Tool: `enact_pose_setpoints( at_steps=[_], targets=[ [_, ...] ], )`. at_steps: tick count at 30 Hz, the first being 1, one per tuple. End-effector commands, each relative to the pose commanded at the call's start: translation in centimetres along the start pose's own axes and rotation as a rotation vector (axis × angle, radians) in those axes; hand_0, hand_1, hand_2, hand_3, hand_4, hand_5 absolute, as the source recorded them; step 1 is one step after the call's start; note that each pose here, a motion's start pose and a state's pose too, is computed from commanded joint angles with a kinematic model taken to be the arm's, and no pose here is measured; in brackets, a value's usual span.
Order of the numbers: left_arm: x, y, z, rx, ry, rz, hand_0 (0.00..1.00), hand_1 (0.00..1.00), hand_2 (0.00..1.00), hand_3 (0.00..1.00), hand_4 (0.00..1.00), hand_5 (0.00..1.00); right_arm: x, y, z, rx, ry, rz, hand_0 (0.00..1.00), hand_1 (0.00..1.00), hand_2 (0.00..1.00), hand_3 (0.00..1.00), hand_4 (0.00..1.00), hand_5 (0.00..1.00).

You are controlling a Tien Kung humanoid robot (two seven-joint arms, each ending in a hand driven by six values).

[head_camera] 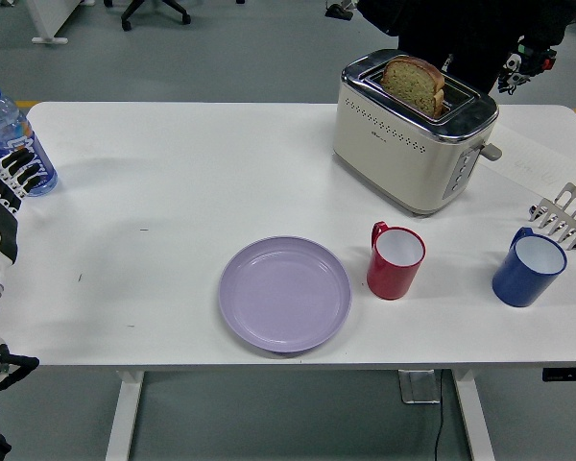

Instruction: Push plate across desktop

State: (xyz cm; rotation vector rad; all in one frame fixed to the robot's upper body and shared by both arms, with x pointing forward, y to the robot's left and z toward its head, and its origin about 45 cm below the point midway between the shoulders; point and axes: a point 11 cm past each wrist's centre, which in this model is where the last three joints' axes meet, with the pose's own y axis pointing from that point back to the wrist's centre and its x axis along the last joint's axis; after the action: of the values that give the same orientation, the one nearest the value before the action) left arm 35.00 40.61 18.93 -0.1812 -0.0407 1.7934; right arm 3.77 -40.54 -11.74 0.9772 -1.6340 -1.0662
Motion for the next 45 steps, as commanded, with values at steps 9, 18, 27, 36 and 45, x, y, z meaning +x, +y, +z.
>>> enact_pose_setpoints(
  at_steps=[9,18,27,36,45],
  targets=[
    [0.8,0.7,-1.1,0.052,-0.006,0.003,0.789,0.780,0.793,0.704,0.455,0.998,0.3,0.0,1.1,-0.008,-0.021,0.008,0.632,0.586,0.674,0.668,0.224,0.417],
    [0.6,0.8,-1.5,0.068,-0.001,-0.015,0.787,0.779,0.790,0.700,0.447,0.998,0.6,0.0,1.1,-0.001,-0.015,0.010,0.629,0.584,0.673,0.666,0.223,0.414],
    [-0.6,1.0,-2.4,0.112,0.002,-0.075,0.786,0.780,0.790,0.702,0.446,0.998,0.5,0.1,1.4,-0.010,-0.018,0.009,0.630,0.583,0.672,0.665,0.223,0.414],
    [-1.0,0.8,-2.5,0.127,0.000,-0.099,0.786,0.780,0.786,0.698,0.452,0.998,0.5,0.1,1.6,-0.017,-0.019,0.012,0.629,0.583,0.671,0.663,0.222,0.411],
    [-0.2,1.0,-2.3,0.126,-0.010,-0.098,0.782,0.776,0.780,0.693,0.450,0.998,0.6,0.1,1.8,-0.018,-0.015,0.017,0.630,0.582,0.670,0.663,0.222,0.411]
  ],
)
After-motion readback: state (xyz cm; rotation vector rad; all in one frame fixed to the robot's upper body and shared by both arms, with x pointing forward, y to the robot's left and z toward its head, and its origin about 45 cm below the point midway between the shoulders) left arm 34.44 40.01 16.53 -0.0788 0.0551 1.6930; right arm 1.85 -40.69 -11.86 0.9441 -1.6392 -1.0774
